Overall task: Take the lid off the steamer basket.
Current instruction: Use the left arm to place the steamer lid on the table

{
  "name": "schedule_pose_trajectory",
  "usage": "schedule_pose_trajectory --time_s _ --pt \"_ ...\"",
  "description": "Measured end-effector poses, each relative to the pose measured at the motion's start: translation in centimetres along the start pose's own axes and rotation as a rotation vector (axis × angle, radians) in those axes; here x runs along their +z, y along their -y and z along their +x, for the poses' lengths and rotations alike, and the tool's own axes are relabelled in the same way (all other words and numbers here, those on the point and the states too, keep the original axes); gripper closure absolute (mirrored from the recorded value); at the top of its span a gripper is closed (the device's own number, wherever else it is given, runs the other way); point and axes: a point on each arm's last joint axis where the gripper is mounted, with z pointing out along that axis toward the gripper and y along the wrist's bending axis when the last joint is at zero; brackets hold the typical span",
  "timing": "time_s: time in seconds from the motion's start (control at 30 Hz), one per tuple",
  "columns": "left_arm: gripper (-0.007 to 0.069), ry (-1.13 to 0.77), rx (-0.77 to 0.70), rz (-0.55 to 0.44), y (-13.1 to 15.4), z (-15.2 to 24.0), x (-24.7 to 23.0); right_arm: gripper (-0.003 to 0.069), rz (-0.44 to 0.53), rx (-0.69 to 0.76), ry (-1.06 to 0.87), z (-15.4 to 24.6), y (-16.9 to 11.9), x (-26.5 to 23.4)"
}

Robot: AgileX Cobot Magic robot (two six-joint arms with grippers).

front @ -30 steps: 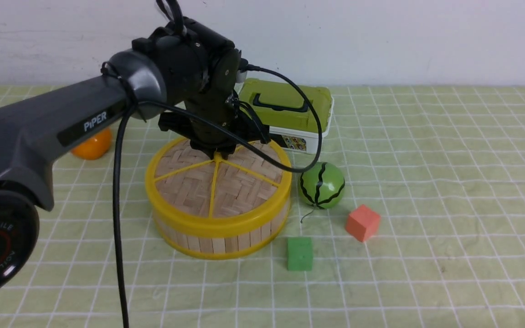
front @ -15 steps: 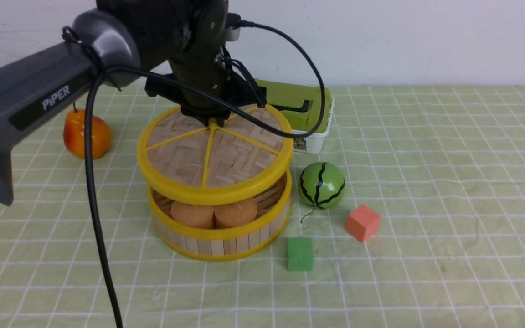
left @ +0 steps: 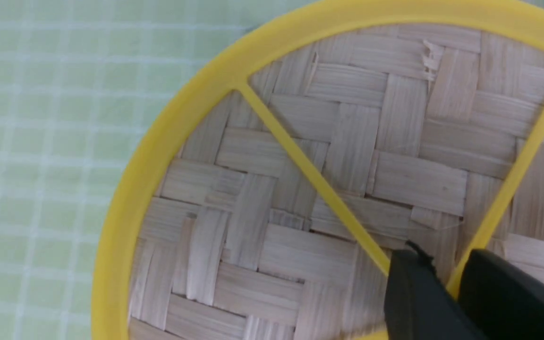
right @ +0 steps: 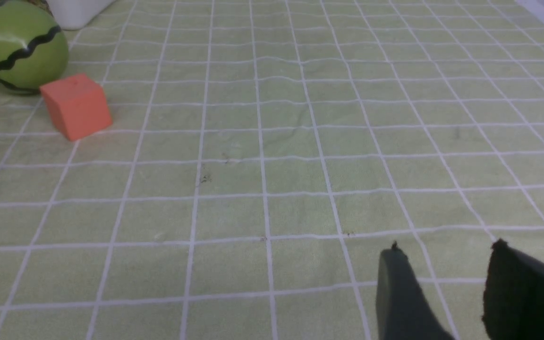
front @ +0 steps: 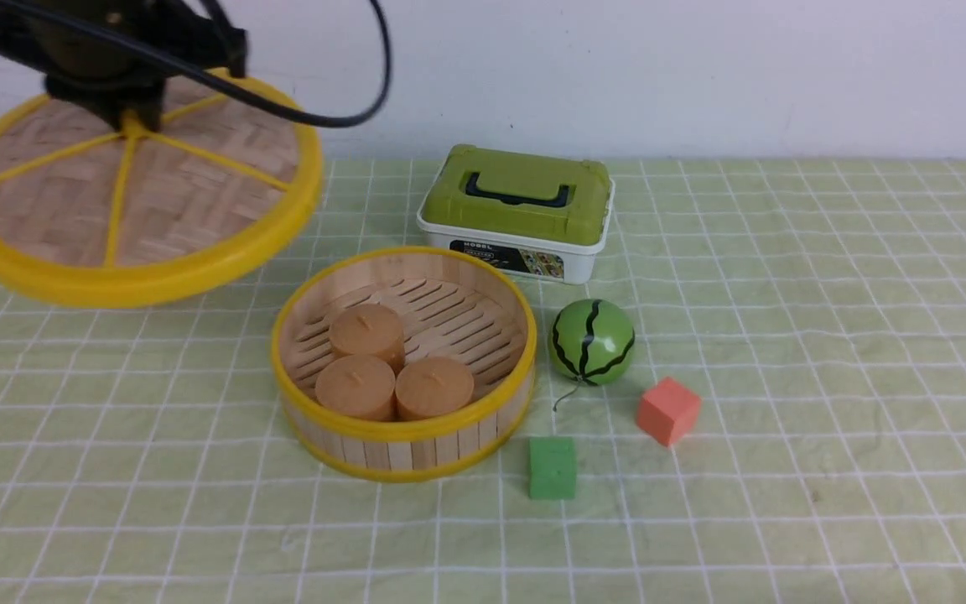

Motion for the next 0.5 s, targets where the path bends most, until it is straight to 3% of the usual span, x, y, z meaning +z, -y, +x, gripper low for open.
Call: schedule_pose_trajectory --time_s 0.2,0.5 --pt "0.0513 -0.092 -0.069 -0.04 -4.0 3.9 4.7 0.0418 0.0 0.001 0.0 0.0 0.0 0.0" --pt "0.0513 -0.081 -0.042 -0.005 -2.1 6.8 13.9 0.0418 0.0 0.0 0.0 0.0 0.0 0.0"
